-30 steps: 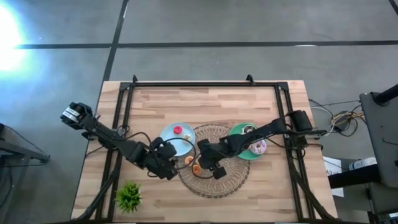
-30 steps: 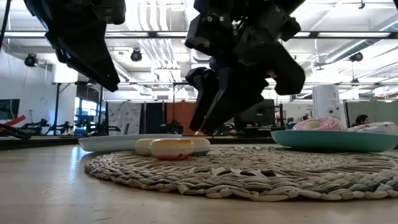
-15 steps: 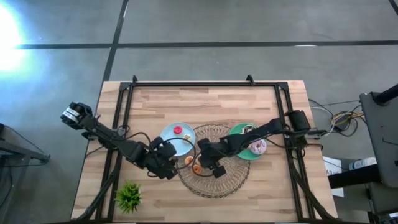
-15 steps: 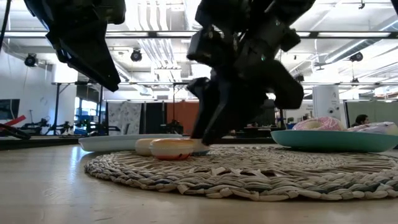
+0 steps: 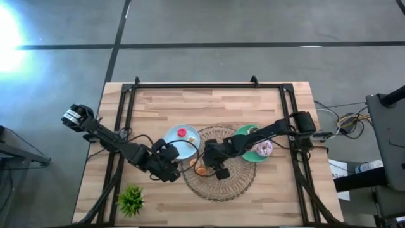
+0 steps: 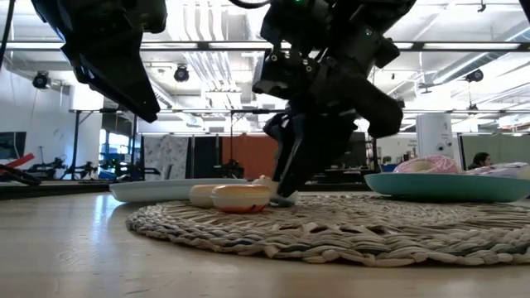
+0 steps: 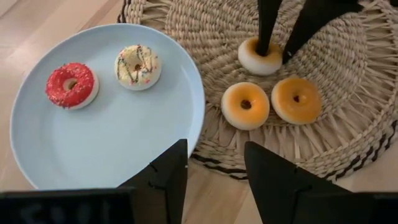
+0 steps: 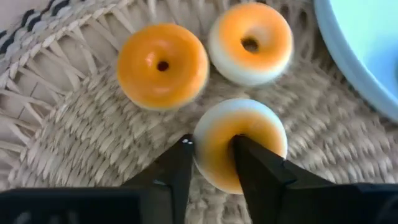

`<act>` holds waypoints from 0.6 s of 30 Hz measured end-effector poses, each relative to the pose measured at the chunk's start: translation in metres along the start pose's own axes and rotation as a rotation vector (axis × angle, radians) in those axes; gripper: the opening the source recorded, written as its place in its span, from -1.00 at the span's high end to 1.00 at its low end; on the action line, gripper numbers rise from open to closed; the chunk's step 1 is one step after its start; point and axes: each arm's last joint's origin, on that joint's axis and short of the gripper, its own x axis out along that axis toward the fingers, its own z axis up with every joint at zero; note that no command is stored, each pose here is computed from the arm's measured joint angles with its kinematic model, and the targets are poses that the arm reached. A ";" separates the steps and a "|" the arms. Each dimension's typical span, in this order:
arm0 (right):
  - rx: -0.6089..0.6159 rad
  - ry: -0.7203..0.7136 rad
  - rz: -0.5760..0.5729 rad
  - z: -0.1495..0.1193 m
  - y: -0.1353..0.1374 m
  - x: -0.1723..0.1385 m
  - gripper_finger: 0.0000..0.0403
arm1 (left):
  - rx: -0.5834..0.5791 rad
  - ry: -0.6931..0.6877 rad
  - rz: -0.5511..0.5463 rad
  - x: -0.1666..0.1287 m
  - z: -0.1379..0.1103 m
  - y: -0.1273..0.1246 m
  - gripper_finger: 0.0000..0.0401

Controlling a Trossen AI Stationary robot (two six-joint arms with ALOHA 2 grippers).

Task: Pick & Place donuts
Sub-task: Put the small blue donut on the blue plate

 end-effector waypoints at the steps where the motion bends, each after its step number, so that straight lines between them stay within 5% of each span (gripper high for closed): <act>1: 0.029 0.004 0.008 -0.001 -0.002 -0.001 0.55 | 0.000 -0.001 0.000 0.000 0.000 0.000 0.34; 6: 0.226 -0.020 0.128 -0.006 -0.021 -0.010 0.90 | 0.001 -0.025 0.019 0.000 0.001 0.001 0.34; 10: 0.426 -0.160 0.141 -0.006 -0.045 -0.035 0.93 | 0.002 -0.073 0.037 -0.003 0.006 -0.001 0.34; 13: 0.651 -0.298 0.143 -0.014 -0.069 -0.056 0.93 | 0.009 -0.138 0.066 -0.007 0.013 -0.003 0.34; 18: 1.108 -0.591 0.329 -0.038 -0.102 -0.074 0.93 | 0.007 -0.305 0.120 -0.012 0.025 -0.007 0.34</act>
